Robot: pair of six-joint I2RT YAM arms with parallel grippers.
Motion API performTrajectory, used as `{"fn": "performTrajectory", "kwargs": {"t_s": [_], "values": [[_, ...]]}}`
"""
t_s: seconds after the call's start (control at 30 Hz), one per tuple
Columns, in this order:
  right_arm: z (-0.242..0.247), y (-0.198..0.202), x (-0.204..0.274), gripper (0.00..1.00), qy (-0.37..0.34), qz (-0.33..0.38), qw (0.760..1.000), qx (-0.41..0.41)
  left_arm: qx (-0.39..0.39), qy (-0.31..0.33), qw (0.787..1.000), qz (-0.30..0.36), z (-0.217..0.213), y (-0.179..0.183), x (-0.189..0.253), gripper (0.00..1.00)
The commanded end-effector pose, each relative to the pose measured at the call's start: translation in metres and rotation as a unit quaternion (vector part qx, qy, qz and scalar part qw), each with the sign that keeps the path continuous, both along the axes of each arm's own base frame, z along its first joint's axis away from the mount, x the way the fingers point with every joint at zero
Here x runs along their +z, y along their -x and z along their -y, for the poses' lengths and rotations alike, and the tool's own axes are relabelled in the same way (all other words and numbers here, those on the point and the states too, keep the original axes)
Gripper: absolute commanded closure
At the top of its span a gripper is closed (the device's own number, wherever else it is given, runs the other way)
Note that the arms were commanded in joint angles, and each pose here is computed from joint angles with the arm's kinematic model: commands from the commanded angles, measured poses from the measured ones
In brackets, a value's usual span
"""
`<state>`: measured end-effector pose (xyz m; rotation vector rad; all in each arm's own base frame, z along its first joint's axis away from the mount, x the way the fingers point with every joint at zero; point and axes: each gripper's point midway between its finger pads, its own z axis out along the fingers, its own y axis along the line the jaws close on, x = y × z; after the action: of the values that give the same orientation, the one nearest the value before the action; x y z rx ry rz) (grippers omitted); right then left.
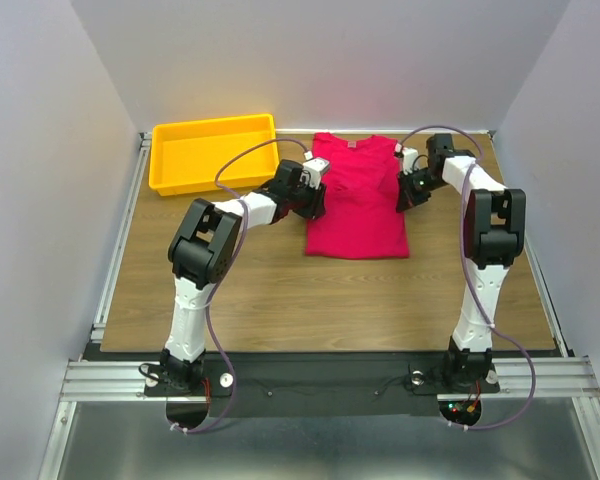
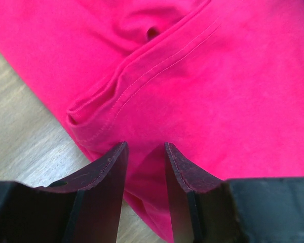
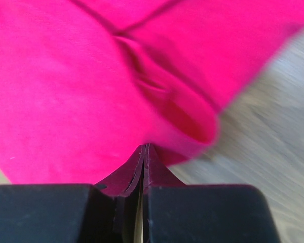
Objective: Fold and stack the t-shirts
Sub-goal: Fold the tshirt
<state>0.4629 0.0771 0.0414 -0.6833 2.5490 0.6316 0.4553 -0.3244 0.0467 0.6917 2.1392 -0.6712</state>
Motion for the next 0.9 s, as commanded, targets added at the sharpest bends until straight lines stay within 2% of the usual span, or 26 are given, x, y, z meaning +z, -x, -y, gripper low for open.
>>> {"fn": "performTrajectory", "kwargs": {"t_s": [0.0,0.07,0.17,0.33,0.4,0.43,0.47,0.5,0.53,0.57,0.6,0.67,0.7,0.73,0.77,0.87], "values": [[0.024,-0.033,0.029,0.96,0.024,0.058,0.997,-0.045,0.011,-0.005,1.0,0.019,-0.001,-0.013,0.01,0.53],[0.021,-0.034,0.039,0.96,0.013,0.068,0.997,-0.042,0.012,-0.004,1.0,0.026,-0.001,-0.015,0.014,0.53],[0.015,-0.033,0.063,0.93,-0.006,0.091,0.995,-0.029,0.012,0.013,0.998,0.065,0.001,-0.02,0.043,0.5],[0.01,-0.015,0.097,0.82,-0.009,0.143,0.989,0.024,0.042,0.03,0.987,0.15,-0.013,-0.023,0.118,0.41],[0.007,0.005,0.11,0.73,-0.006,0.172,0.983,0.068,0.064,0.032,0.981,0.179,-0.027,-0.017,0.145,0.37],[0.003,0.023,0.101,0.7,-0.014,0.164,0.982,0.089,0.075,0.028,0.98,0.185,-0.034,-0.014,0.15,0.37],[0.002,0.034,0.101,0.62,-0.013,0.167,0.98,0.107,0.079,0.03,0.978,0.192,-0.043,-0.002,0.16,0.36],[0.001,0.044,0.113,0.56,0.0,0.205,0.967,0.15,0.077,0.029,0.979,0.189,-0.046,0.007,0.16,0.36],[-0.004,0.074,0.093,0.5,-0.016,0.182,0.966,0.182,0.078,0.028,0.979,0.184,-0.051,0.014,0.16,0.36],[-0.006,0.087,0.089,0.45,-0.015,0.19,0.959,0.211,0.078,0.026,0.984,0.158,-0.055,0.028,0.144,0.35],[-0.006,0.1,0.083,0.35,-0.004,0.22,0.937,0.27,0.073,0.032,0.985,0.15,-0.057,0.039,0.15,0.35],[-0.009,0.131,0.084,0.31,0.001,0.247,0.912,0.329,0.061,0.031,0.995,0.079,-0.06,0.068,0.121,0.35],[-0.009,0.151,0.065,0.27,0.004,0.254,0.892,0.375,0.069,0.047,0.996,0.045,-0.06,0.081,0.116,0.35],[-0.01,0.16,0.066,0.25,0.011,0.27,0.878,0.395,0.056,0.057,0.997,0.013,-0.057,0.096,0.106,0.35],[-0.009,0.175,0.05,0.23,0.015,0.267,0.865,0.425,0.074,0.071,0.994,-0.033,-0.061,0.113,0.089,0.35],[-0.008,0.179,0.042,0.23,0.029,0.265,0.86,0.436,0.093,0.076,0.989,-0.089,-0.065,0.14,0.06,0.35]]}}
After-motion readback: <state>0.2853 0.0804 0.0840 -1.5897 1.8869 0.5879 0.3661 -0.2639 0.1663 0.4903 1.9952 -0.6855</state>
